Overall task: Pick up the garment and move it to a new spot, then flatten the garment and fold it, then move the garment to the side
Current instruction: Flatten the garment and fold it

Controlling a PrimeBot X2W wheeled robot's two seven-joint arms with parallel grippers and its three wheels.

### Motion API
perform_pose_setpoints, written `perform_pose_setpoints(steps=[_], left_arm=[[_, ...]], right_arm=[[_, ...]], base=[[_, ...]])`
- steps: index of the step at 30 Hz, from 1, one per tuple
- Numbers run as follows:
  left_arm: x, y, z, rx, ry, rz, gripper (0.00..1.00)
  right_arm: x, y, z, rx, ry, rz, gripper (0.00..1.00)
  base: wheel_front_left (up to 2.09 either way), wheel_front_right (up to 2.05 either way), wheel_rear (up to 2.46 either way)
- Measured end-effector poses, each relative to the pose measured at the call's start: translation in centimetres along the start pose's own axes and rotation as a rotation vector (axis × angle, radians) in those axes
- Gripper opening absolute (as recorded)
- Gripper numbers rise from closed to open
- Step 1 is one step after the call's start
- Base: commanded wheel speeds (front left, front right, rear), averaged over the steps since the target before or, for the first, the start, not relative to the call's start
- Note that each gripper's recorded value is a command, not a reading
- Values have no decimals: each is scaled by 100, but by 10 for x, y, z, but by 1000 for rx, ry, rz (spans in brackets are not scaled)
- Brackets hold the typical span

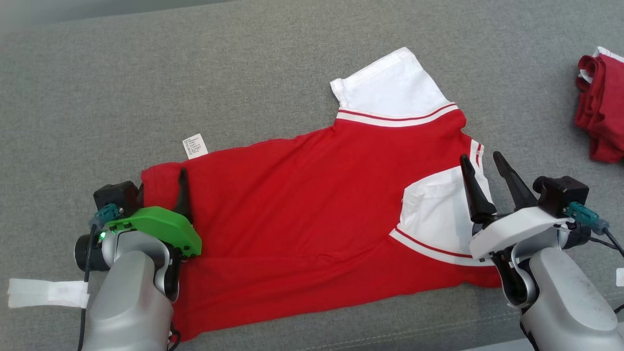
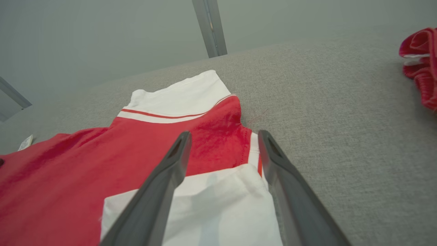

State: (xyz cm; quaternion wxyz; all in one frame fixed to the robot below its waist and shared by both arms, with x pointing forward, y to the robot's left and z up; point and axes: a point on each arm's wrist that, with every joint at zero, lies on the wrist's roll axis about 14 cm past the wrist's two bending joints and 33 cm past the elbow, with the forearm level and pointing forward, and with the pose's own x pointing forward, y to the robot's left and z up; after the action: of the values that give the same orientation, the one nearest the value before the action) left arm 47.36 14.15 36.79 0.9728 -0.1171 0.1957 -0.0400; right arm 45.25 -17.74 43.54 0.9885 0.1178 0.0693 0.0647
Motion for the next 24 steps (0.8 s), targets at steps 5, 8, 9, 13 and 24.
perform_pose_setpoints(steps=[5,8,9,13,24], left_arm=[[1,4,7,-15,-22,10,91],[0,6,11,-18,-36,13,79],[0,7,12,-20,-38,15,58],[-1,10,12,-27,-40,24,29],[0,11,30,-2,-94,15,0]], right_arm=[[4,3,4,3,-15,7,100],[9,7,9,0,-26,20,100],[10,7,10,-2,-29,25,100],[19,6,23,-16,-57,36,100],[66,-15,38,-93,14,27,100]], base=[[0,0,0],[0,0,0],[0,0,0],[0,0,0],[0,0,0]])
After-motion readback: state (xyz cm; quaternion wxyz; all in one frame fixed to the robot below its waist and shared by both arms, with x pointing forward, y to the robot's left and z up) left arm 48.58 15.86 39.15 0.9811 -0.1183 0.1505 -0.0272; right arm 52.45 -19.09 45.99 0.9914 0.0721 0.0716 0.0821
